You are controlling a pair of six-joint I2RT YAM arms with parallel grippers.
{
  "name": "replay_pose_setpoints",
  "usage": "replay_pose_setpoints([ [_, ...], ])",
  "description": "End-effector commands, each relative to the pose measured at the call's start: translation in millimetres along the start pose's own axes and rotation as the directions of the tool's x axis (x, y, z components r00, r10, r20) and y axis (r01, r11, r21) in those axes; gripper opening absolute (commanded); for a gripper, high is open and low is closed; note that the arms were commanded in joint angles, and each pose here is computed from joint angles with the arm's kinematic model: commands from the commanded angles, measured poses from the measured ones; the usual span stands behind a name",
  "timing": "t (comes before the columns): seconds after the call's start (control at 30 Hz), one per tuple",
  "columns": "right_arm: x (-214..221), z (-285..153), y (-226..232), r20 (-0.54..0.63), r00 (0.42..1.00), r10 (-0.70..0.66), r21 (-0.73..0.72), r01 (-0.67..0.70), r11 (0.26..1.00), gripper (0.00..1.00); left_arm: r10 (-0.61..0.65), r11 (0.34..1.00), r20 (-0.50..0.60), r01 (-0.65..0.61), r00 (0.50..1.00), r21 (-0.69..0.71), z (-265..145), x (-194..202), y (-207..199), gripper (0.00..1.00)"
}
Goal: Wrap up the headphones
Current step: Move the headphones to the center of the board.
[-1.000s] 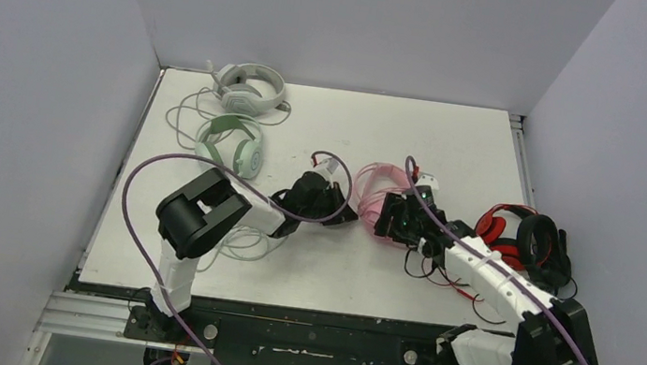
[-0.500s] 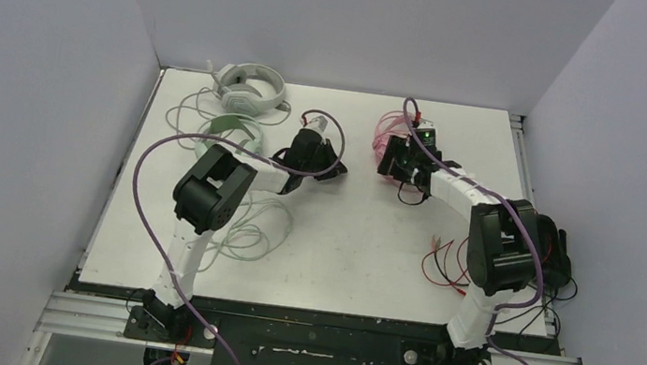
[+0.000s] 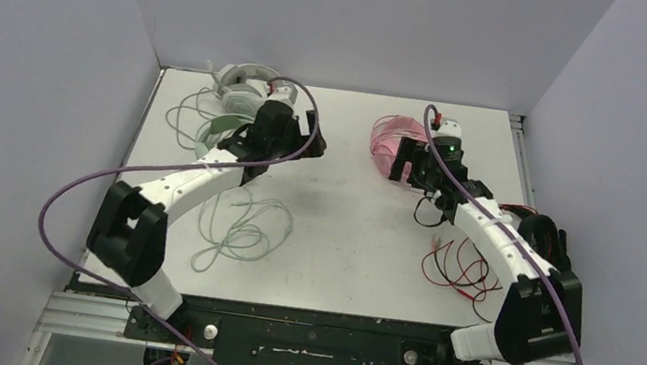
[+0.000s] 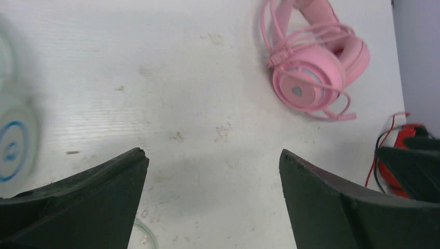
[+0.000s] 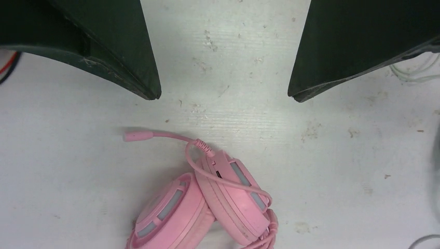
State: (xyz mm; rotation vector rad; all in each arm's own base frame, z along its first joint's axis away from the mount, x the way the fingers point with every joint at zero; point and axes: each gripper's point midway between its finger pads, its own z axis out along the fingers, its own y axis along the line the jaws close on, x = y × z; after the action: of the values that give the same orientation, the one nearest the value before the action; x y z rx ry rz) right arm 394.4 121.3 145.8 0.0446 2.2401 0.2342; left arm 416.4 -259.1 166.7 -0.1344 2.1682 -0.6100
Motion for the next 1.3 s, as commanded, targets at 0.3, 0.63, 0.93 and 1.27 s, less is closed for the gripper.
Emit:
replay_pose_setpoints([
  [0.3,-3.9,-63.3,-17.8,0.106,0.994,0.029,0.074,-0.037,0.997,1.00,-0.191,0.851,0.286,0.304,0.939,-0.428,-143.5,-64.0,194.4,0.94],
  [0.63,2.9,-76.9,-8.8,0.125,0.992,0.016,-0.002,-0.016,1.000,1.00,-0.269,0.726,0.301,0.398,0.915,-0.561,-123.4,-81.7,272.9,0.97],
  [0.93,8.4,-88.5,-2.8,0.146,0.989,0.016,-0.058,-0.007,0.998,1.00,-0.339,0.812,0.157,0.372,0.928,-0.449,-66.4,-62.6,266.6,0.93],
  [1.27,29.1,-97.8,18.4,0.099,0.995,-0.027,-0.202,0.047,0.978,1.00,-0.209,0.877,-0.037,0.170,0.977,-0.450,-53.1,-30.5,247.8,0.38],
])
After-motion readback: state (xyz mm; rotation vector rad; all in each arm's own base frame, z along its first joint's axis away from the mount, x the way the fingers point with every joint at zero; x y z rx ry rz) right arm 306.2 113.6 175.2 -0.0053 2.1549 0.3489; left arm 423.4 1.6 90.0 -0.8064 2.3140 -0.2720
